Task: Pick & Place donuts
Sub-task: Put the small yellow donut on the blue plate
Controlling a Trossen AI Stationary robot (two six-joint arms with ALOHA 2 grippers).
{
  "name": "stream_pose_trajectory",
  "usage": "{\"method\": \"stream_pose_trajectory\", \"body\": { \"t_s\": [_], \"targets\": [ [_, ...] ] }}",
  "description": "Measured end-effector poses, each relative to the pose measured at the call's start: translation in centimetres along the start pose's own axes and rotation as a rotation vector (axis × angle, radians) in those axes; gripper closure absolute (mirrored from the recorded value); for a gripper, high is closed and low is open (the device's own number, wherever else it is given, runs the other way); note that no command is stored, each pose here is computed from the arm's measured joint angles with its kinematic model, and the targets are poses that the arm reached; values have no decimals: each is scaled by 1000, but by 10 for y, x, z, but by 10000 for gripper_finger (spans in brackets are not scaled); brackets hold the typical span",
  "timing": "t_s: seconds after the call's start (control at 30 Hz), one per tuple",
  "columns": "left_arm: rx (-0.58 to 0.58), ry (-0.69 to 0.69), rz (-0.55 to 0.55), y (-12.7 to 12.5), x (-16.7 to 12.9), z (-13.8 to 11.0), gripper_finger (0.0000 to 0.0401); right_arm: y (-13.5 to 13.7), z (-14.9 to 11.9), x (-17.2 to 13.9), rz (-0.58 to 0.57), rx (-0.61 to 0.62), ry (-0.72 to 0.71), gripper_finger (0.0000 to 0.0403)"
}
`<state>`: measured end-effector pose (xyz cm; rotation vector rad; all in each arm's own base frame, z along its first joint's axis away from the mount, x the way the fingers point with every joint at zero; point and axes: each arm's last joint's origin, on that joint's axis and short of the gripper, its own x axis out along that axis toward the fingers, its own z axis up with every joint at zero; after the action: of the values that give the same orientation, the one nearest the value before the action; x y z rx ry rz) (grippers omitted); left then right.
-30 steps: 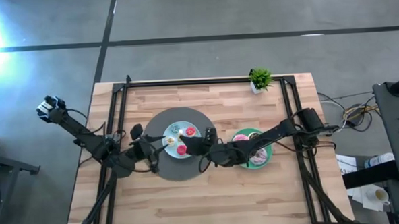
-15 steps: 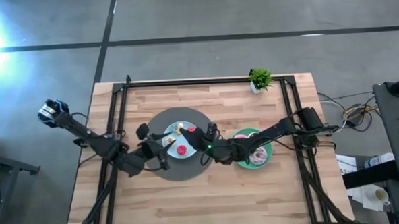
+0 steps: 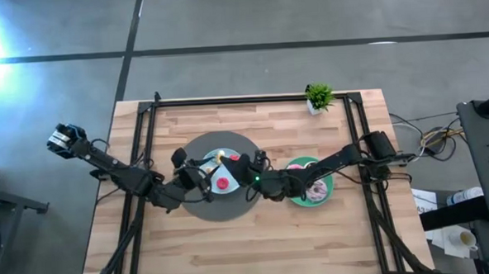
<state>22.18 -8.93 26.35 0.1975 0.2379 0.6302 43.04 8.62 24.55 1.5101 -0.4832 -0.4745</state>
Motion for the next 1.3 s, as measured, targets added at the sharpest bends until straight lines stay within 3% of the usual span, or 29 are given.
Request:
{"method": "stream_pose_trajectory", "body": {
  "t_s": [0.37, 0.63, 0.77, 0.9, 1.1, 1.3],
  "targets": [
    [26, 23, 25, -6, 12, -5, 279, 0, 2, 2, -1, 33, -11, 390],
    [36, 12, 56, -4, 15, 5, 281, -1, 2, 2, -6, 38, -7, 390],
    [66, 9, 52, -4, 14, 9, 311, -4, 2, 2, -30, 41, 7, 390],
    [90, 17, 45, -4, 14, 8, 373, -3, 3, 2, -33, 26, 14, 380],
    [132, 46, 42, -3, 14, 3, 395, 9, 9, -4, -95, -107, 71, 311],
    [202, 90, -16, -3, 14, -4, 400, 40, 36, -31, -267, -396, 114, 243]
  ]
}}
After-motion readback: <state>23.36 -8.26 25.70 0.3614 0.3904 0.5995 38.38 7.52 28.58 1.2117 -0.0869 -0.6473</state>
